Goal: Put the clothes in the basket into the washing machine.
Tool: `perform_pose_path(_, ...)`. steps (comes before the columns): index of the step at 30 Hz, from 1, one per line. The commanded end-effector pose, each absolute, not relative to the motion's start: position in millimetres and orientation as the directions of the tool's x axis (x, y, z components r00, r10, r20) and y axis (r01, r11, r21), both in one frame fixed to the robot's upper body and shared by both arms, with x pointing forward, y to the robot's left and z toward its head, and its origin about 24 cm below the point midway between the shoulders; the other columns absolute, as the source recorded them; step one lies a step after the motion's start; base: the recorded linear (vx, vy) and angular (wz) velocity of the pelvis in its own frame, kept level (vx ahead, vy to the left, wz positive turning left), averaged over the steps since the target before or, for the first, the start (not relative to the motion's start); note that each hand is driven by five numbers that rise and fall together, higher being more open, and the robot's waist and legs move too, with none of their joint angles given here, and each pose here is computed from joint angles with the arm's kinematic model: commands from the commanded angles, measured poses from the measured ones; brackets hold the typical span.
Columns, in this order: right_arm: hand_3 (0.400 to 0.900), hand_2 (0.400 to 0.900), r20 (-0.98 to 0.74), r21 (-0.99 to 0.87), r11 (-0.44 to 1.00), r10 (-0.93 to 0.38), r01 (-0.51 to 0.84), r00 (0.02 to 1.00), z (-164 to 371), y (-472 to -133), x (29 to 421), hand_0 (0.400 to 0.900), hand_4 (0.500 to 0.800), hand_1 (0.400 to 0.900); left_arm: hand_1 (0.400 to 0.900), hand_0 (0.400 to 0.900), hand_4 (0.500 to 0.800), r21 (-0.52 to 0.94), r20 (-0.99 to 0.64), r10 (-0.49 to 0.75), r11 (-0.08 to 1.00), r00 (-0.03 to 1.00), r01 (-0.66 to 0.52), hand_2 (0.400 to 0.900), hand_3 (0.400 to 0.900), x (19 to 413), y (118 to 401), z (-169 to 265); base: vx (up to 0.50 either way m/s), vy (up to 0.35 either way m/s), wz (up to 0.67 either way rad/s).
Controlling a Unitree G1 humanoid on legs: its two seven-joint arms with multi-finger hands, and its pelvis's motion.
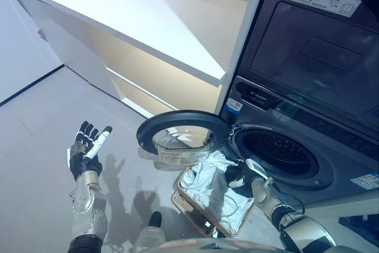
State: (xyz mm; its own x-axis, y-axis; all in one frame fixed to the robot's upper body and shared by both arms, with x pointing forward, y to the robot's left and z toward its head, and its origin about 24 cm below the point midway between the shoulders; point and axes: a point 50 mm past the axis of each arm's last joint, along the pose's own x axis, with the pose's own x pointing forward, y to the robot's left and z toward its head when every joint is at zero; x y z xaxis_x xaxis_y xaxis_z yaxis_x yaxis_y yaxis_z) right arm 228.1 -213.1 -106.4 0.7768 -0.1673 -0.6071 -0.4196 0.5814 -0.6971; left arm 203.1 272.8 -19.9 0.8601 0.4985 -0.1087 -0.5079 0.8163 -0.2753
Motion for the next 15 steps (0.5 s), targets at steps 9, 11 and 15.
perform_pose_path(9, 0.900, 0.900, -0.504, -0.774, 0.545, -0.222, -0.323, 0.835, -86.1, -224.7, 253.4, 0.900, 0.800, 0.900, 0.900, 0.900, 0.800, -0.223, 0.065, 0.491, 0.855, 0.869, -0.467, 0.900, 0.900, 210.9, 292.5, 11.2, 0.002, -0.001, -0.03)
perform_pose_path(11, 0.900, 0.900, -0.490, -0.785, 0.536, -0.228, -0.312, 0.841, -81.4, -228.1, 258.4, 0.900, 0.800, 0.900, 0.900, 0.900, 0.800, -0.202, 0.061, 0.505, 0.851, 0.861, -0.485, 0.900, 0.900, 209.1, 296.9, 11.1, -0.026, 0.000, -0.07)
perform_pose_path(15, 0.900, 0.900, -0.465, -0.800, 0.525, -0.237, -0.290, 0.853, -73.5, -233.7, 266.3, 0.900, 0.800, 0.900, 0.900, 0.900, 0.800, -0.172, 0.082, 0.504, 0.857, 0.860, -0.486, 0.900, 0.900, 212.1, 298.6, 15.9, -0.039, -0.004, -0.03)
